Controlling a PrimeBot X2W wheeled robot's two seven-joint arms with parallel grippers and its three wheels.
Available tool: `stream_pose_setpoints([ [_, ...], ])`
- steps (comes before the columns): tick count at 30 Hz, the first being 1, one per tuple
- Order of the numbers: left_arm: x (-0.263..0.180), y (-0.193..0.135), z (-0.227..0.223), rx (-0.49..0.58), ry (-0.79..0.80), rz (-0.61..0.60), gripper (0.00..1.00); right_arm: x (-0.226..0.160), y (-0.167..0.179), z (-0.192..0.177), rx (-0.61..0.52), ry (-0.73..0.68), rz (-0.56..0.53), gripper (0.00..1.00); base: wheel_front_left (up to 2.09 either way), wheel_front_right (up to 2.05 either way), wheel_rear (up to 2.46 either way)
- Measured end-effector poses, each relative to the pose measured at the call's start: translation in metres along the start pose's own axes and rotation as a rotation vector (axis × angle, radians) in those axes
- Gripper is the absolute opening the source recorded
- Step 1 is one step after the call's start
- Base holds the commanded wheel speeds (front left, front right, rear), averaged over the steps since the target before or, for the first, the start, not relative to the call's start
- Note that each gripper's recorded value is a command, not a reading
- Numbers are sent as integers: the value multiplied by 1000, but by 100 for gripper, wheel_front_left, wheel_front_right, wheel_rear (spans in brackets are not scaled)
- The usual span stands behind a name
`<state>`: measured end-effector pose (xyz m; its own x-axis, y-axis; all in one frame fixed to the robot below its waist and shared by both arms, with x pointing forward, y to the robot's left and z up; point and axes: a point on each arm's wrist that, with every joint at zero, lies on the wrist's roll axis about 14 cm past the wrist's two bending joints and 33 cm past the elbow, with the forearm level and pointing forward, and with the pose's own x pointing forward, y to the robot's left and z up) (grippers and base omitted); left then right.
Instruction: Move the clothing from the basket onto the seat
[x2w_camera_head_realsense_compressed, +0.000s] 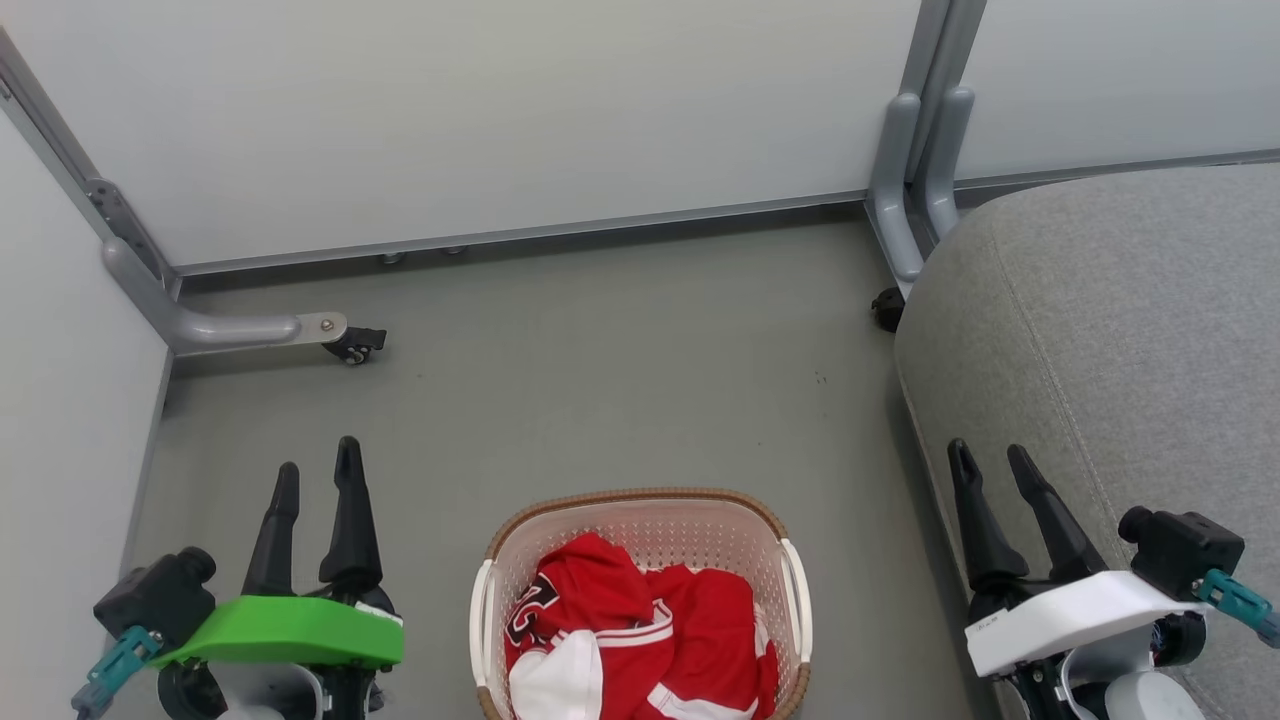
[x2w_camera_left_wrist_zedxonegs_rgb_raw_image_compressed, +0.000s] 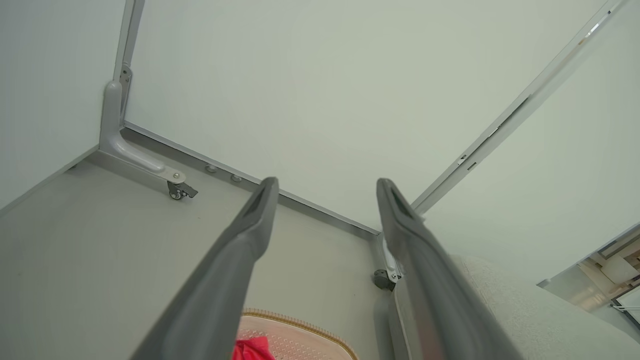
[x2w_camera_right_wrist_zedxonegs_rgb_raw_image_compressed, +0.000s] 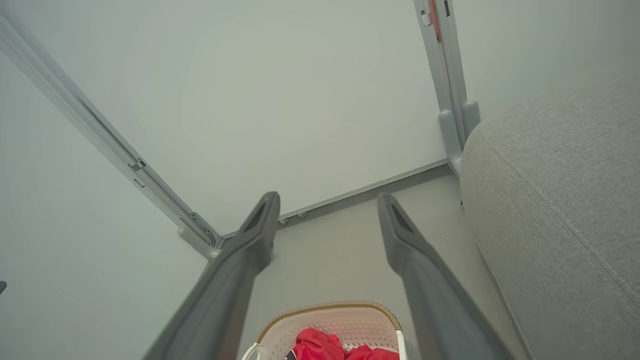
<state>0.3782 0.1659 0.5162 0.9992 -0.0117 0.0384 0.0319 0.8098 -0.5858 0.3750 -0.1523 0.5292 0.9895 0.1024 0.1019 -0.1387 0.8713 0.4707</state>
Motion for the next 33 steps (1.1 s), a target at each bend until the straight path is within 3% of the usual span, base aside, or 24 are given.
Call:
stream_pose_setpoints([
  [33,-3,-17,6,308,-67,-58,100,-3,18,2,-316,-35,83,100,0,0,0],
])
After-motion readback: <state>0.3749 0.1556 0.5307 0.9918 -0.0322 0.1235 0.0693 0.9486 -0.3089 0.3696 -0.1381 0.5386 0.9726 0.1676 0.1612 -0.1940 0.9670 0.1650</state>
